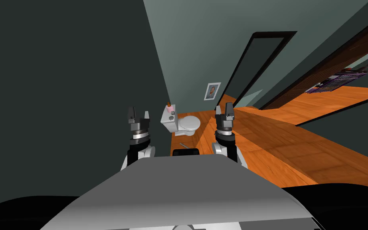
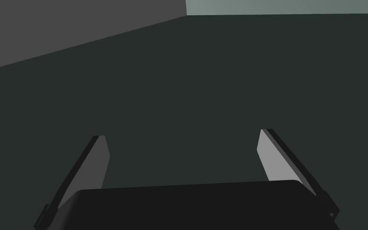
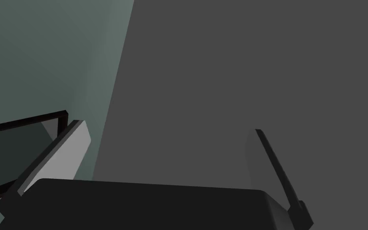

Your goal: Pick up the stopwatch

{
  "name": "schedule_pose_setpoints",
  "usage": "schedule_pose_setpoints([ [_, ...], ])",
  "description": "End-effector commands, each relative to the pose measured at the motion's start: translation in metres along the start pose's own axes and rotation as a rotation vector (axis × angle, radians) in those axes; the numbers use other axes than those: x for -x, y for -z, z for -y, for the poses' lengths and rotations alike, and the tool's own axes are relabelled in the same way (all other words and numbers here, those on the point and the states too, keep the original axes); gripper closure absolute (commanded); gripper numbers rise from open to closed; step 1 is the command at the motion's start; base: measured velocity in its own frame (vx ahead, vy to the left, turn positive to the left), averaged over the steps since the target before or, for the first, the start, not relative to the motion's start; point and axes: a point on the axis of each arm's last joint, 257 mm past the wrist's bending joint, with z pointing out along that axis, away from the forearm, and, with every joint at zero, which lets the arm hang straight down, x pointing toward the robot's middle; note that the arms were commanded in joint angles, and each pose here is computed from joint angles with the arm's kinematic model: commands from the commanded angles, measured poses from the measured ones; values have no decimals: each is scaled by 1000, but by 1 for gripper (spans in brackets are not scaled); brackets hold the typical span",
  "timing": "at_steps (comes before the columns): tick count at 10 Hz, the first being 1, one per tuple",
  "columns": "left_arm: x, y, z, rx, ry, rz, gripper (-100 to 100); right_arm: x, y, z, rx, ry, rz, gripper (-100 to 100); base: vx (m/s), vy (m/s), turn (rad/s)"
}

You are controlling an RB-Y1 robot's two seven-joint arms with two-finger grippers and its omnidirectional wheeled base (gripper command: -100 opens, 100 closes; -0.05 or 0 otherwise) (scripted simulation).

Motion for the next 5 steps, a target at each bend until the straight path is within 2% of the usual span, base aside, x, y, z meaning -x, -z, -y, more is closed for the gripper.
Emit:
schedule_pose_setpoints([
  [1, -7, 6, -14, 31, 2, -40, -100, 0, 0, 0, 0, 0, 0, 0, -19, -19, -82],
  [3, -14, 17, -34, 76, 3, -92, -100, 0, 0, 0, 0, 0, 0, 0, -32, -39, -109],
  [5, -22, 33, -60, 140, 5, -151, -100, 0, 0, 0, 0, 0, 0, 0, -40, -61, -114],
])
